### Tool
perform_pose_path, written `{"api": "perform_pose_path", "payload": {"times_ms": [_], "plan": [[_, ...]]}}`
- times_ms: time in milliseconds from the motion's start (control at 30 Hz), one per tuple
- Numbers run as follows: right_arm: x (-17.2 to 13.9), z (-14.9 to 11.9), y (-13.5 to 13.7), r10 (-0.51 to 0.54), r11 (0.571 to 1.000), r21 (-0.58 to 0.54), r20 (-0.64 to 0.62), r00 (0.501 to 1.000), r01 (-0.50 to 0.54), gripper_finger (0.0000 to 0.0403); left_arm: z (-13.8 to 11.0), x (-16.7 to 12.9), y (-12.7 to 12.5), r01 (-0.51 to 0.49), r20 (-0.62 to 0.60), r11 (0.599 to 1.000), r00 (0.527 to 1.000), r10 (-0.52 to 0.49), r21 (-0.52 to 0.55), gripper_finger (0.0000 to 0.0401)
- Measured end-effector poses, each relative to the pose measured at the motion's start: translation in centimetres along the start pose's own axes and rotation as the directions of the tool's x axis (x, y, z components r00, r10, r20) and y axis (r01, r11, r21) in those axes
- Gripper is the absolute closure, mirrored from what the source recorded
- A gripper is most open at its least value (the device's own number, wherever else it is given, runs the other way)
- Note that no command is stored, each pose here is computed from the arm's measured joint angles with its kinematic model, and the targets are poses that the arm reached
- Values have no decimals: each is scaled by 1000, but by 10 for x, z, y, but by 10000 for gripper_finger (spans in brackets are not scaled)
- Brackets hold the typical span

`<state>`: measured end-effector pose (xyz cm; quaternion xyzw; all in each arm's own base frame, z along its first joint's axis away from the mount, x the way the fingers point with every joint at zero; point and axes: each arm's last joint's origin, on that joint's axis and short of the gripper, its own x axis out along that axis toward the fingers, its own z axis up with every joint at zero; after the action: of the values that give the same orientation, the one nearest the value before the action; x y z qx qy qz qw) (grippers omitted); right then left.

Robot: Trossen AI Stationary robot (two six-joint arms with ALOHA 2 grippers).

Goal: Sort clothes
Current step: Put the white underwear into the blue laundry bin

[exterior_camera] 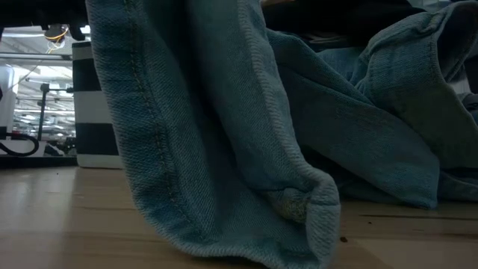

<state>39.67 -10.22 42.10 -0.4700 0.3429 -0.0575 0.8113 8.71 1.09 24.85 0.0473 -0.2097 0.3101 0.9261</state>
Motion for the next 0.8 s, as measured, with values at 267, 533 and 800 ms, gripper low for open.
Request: {"api": "perform_pose_path", "payload": {"times_ms": [267,533,800], "plan": [[-48,16,-4,66,998,-17,-48,997,-67,205,0,0,0,1,-2,1000,1000,-1,-13,400],[-69,29,27,246,965,-65,-118,962,-254,205,-1,0,0,2,-5,1000,1000,-2,-10,400],[-74,43,60,364,922,-73,-178,914,-381,205,-1,0,0,2,-6,1000,1000,-2,-14,400]]}}
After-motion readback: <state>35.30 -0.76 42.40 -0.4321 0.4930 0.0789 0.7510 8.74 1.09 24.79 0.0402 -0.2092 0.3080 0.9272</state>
